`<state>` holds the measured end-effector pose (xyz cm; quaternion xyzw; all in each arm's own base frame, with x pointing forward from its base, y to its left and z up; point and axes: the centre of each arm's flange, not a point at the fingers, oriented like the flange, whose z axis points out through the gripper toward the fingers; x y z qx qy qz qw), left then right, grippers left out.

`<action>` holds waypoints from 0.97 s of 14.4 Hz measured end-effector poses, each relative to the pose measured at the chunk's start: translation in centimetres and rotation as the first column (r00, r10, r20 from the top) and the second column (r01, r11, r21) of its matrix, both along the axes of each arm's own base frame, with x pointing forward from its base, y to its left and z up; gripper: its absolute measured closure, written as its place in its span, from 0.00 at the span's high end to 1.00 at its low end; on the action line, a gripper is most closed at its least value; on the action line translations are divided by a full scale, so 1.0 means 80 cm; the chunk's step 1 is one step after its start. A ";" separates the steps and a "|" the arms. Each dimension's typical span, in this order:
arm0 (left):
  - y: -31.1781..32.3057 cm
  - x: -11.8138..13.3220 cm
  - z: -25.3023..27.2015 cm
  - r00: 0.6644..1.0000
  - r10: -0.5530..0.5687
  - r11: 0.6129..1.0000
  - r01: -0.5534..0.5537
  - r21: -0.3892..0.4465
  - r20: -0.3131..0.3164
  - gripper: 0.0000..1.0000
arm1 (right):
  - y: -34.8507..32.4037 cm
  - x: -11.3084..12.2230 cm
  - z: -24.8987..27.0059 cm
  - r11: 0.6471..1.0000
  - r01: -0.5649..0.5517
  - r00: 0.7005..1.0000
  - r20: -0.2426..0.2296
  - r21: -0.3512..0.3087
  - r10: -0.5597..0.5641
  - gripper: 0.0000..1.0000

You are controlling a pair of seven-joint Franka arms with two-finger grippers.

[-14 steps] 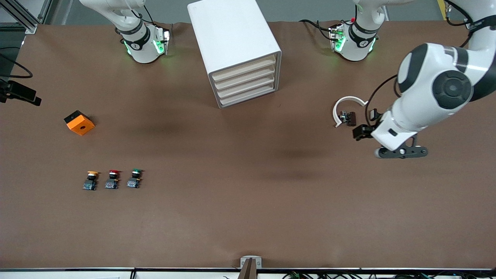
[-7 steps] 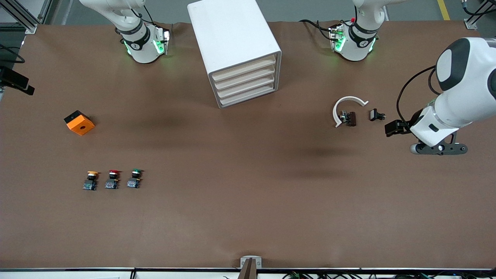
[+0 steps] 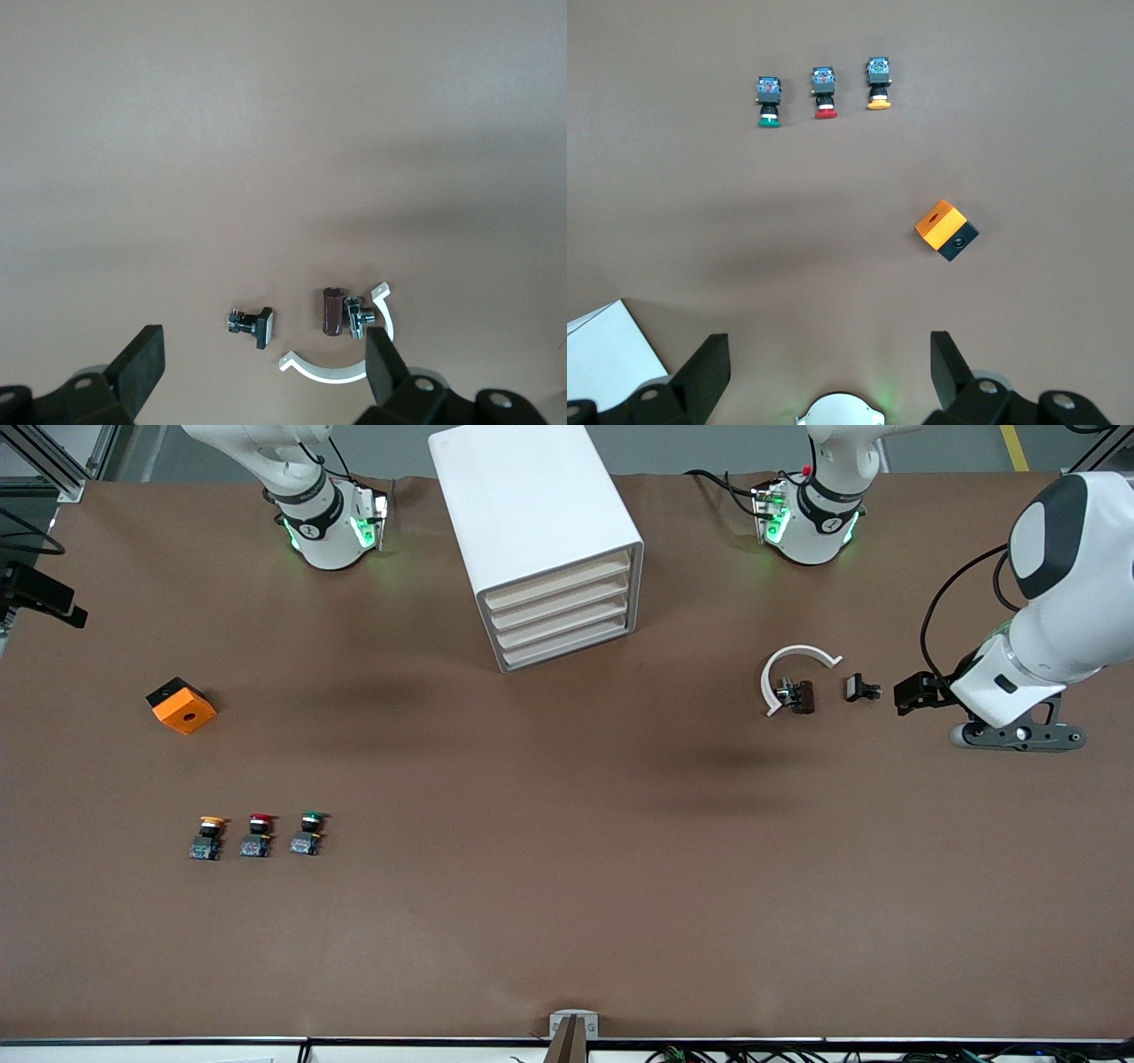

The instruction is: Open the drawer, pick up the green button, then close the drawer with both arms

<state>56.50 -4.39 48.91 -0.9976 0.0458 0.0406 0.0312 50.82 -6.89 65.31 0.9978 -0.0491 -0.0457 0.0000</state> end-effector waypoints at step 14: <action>0.031 -0.031 0.035 0.992 0.037 0.999 -0.034 -0.027 0.120 1.00 | 0.000 -0.037 -0.010 1.000 0.002 0.999 0.039 0.018 -0.002 1.00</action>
